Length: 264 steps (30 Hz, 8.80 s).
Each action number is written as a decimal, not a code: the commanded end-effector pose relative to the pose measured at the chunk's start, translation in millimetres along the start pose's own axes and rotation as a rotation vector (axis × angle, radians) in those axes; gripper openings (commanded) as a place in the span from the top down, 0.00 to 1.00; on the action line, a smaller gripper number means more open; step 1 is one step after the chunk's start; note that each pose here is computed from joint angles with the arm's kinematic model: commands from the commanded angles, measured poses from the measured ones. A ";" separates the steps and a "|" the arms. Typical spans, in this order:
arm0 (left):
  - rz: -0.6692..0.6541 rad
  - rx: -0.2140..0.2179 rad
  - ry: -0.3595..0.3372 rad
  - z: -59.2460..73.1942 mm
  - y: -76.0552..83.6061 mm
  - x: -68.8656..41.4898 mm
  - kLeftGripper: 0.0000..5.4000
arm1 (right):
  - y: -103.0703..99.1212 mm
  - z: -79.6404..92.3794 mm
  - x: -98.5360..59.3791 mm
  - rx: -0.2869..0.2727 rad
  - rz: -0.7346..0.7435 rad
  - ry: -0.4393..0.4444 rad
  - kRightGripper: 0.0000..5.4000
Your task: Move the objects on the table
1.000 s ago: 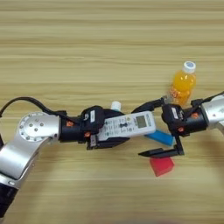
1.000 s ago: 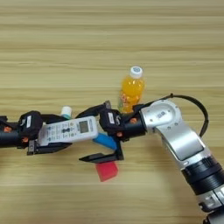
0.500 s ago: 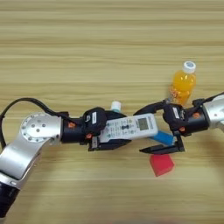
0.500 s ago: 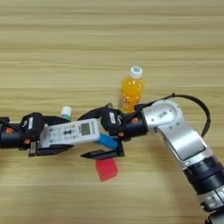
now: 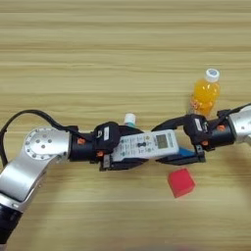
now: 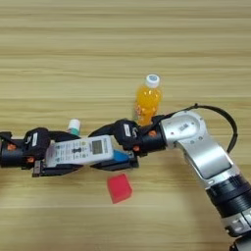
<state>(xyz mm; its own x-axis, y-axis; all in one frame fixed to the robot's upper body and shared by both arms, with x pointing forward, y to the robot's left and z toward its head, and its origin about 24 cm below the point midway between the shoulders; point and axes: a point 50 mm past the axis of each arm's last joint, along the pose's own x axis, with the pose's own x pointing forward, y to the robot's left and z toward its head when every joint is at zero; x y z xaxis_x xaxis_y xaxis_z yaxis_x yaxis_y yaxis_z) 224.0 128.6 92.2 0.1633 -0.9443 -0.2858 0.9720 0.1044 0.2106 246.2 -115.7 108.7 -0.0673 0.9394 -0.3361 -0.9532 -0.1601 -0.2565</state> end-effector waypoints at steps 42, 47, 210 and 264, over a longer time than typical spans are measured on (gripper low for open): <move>0.054 0.041 0.008 2.7 7.0 -7.2 0.00 | 2.6 -3.6 4.5 0.009 0.032 -0.006 0.46; 0.046 0.036 -0.009 4.4 5.3 -7.4 0.00 | -3.9 -8.6 -0.3 0.028 -0.016 -0.006 0.46; 1.554 -0.031 -0.343 -57.2 50.4 -26.8 0.00 | -44.0 -8.4 -51.1 0.189 -1.034 -0.119 0.34; 1.558 -0.034 -0.355 -53.9 47.8 -25.4 0.00 | 6.1 19.3 68.6 0.099 -0.101 -0.377 0.34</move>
<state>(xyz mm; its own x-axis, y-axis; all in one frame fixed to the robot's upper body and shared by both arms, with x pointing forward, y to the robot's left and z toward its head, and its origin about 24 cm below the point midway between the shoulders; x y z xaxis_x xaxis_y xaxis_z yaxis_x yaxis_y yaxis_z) 275.8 175.9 58.8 0.9113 0.0711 0.4055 -0.0974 0.9942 0.0446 227.1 -54.5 93.5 -0.0303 0.9991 0.0307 -0.9926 -0.0265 -0.1182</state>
